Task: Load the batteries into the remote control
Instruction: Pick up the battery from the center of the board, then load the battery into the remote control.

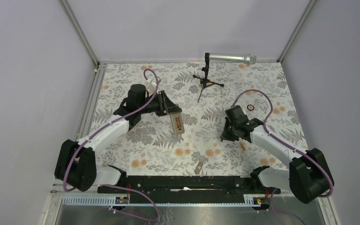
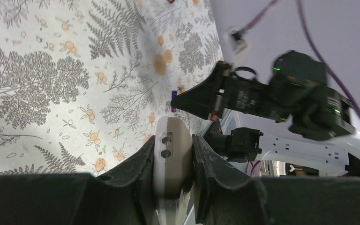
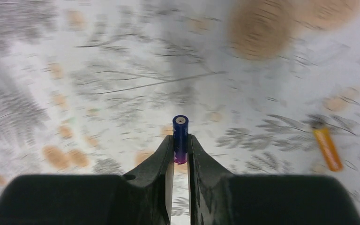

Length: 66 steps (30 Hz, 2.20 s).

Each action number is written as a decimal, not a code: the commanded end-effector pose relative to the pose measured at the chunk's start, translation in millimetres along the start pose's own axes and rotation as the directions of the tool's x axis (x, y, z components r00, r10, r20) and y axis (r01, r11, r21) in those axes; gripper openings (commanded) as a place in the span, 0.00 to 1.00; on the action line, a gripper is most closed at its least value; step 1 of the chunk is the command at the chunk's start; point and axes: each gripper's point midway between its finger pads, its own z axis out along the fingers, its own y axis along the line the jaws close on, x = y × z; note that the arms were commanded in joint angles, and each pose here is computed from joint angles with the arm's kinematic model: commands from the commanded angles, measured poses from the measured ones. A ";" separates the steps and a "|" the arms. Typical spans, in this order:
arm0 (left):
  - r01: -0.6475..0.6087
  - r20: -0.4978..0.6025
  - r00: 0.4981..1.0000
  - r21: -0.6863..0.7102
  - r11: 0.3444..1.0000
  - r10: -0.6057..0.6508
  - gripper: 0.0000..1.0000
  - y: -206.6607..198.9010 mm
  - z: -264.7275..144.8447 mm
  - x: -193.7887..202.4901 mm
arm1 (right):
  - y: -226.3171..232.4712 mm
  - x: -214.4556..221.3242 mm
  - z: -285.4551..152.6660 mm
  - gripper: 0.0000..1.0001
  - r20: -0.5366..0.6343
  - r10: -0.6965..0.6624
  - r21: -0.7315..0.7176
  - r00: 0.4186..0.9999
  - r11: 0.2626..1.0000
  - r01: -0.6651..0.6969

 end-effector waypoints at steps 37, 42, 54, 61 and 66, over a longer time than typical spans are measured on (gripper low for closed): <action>0.195 -0.170 0.967 0.025 0.980 -0.188 0.00 -26.9 41.5 7.4 | 227.0 -37.0 -134.5 0.15 0.464 -0.270 -0.459 0.844 0.741 0.490; 0.198 -0.168 0.967 0.028 0.980 -0.191 0.00 -28.5 41.4 6.2 | 225.0 -31.8 -133.9 0.15 0.470 -0.289 -0.450 0.834 0.735 0.508; 0.206 -0.173 0.965 0.038 0.978 -0.197 0.00 -34.2 42.6 1.9 | 214.5 -31.9 -127.5 0.18 0.487 -0.324 -0.387 0.811 0.753 0.533; 0.207 -0.177 0.964 0.032 0.978 -0.198 0.00 -32.6 42.6 2.3 | 211.3 -34.1 -126.3 0.20 0.499 -0.342 -0.360 0.797 0.754 0.549; 0.203 -0.174 0.965 0.031 0.979 -0.195 0.00 -32.7 43.0 0.5 | 211.0 -30.2 -128.0 0.23 0.494 -0.354 -0.370 0.794 0.741 0.561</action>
